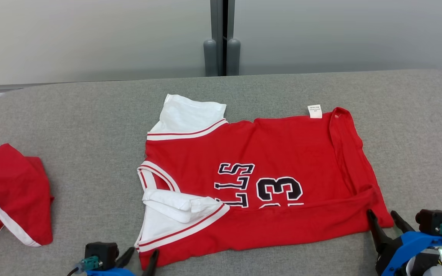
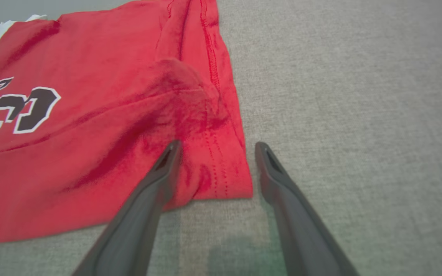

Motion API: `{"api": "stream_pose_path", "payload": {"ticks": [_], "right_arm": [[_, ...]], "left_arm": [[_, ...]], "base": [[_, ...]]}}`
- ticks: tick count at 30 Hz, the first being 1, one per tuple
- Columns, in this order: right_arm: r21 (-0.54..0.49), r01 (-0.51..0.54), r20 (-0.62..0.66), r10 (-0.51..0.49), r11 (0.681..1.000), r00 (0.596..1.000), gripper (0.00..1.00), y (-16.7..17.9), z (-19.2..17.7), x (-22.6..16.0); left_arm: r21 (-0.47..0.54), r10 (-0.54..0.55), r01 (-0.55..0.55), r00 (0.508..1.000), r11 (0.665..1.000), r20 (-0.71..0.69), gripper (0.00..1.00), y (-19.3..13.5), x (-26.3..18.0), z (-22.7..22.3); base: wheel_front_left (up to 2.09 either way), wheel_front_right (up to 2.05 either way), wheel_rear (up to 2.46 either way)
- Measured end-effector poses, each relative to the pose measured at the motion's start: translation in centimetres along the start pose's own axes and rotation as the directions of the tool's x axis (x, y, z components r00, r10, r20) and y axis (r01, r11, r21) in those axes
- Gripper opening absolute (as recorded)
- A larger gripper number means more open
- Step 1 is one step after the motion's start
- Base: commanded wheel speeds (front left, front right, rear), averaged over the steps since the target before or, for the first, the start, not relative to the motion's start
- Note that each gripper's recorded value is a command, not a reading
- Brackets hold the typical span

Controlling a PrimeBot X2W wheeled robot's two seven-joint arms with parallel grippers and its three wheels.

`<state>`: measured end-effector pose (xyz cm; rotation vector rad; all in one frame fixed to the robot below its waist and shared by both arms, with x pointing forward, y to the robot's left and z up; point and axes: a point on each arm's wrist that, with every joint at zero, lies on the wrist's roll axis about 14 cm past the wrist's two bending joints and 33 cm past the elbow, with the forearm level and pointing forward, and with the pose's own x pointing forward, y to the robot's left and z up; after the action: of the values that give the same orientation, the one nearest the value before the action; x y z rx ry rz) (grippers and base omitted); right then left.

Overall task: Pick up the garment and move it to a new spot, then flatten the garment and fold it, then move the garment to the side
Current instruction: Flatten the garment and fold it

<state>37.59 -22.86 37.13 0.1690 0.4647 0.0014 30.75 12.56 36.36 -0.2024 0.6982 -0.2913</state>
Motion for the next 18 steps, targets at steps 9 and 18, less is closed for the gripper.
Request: {"api": "stream_pose_path", "payload": {"ticks": [9,18], "right_arm": [[0.003,-0.016,-0.100,0.016,1.000,0.995,0.51,0.7,-1.5,0.5],[0.029,-0.036,-0.071,0.038,0.999,0.997,0.00,1.2,-0.8,0.5]], "left_arm": [[-0.045,-0.040,0.036,0.995,0.998,-0.096,0.59,-0.6,0.5,-1.1],[-0.038,-0.053,0.049,0.994,0.998,-0.097,0.00,-0.7,0.4,-0.3]], "base": [[0.00,0.00,0.00],[0.00,0.00,0.00]]}}
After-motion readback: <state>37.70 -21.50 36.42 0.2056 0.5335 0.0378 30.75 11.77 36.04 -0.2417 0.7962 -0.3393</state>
